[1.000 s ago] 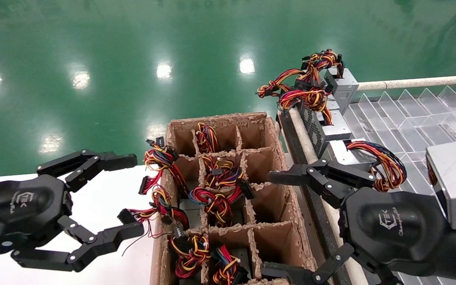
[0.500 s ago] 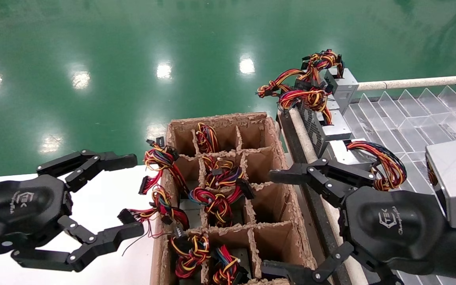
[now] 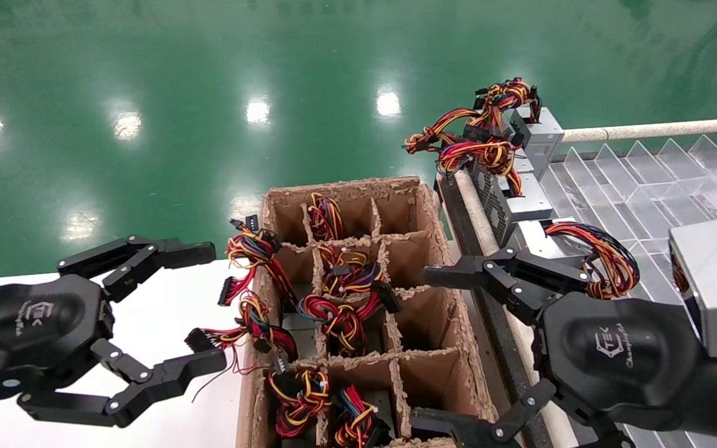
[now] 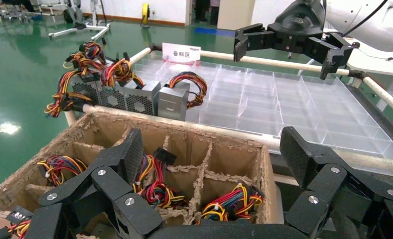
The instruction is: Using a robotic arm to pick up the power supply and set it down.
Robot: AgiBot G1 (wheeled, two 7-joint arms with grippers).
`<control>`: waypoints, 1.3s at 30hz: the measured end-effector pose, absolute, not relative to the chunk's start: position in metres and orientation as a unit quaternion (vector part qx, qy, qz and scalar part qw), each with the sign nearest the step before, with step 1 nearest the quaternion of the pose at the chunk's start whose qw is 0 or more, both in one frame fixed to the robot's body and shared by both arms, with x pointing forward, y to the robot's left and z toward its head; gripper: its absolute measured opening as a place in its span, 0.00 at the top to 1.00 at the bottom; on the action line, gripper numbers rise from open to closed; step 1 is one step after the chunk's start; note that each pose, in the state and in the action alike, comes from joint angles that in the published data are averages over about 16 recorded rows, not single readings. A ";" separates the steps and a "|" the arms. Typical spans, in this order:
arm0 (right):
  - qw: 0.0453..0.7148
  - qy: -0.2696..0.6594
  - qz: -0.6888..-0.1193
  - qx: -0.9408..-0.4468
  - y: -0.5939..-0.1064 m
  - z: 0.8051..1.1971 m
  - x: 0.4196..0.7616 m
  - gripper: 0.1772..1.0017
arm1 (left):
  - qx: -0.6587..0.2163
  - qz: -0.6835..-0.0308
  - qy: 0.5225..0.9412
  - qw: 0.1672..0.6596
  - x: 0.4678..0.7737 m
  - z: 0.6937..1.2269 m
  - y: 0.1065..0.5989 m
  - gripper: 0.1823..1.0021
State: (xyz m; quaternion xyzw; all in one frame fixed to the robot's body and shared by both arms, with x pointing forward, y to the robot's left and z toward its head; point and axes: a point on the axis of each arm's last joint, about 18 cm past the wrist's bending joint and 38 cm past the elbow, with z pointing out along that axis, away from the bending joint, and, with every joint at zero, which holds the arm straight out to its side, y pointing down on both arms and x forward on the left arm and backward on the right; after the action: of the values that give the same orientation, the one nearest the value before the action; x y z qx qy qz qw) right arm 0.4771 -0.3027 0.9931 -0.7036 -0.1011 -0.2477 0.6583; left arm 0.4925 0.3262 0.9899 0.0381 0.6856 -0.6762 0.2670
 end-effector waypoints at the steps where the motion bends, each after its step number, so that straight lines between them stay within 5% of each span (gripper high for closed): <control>1: 0.658 -0.101 -0.248 -0.704 -0.303 0.993 0.477 0.00 | 0.038 -0.676 0.686 0.267 0.492 0.990 0.326 0.00; 39: 0.658 -0.101 -0.248 -0.704 -0.303 0.993 0.477 0.00 | 0.038 -0.676 0.686 0.267 0.492 0.990 0.326 0.00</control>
State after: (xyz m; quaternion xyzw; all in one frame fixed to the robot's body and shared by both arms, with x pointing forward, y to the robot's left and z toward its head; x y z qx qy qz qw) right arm 0.4772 -0.3028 0.9932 -0.7036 -0.1010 -0.2480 0.6582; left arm 0.4925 0.3262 0.9899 0.0380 0.6856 -0.6762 0.2670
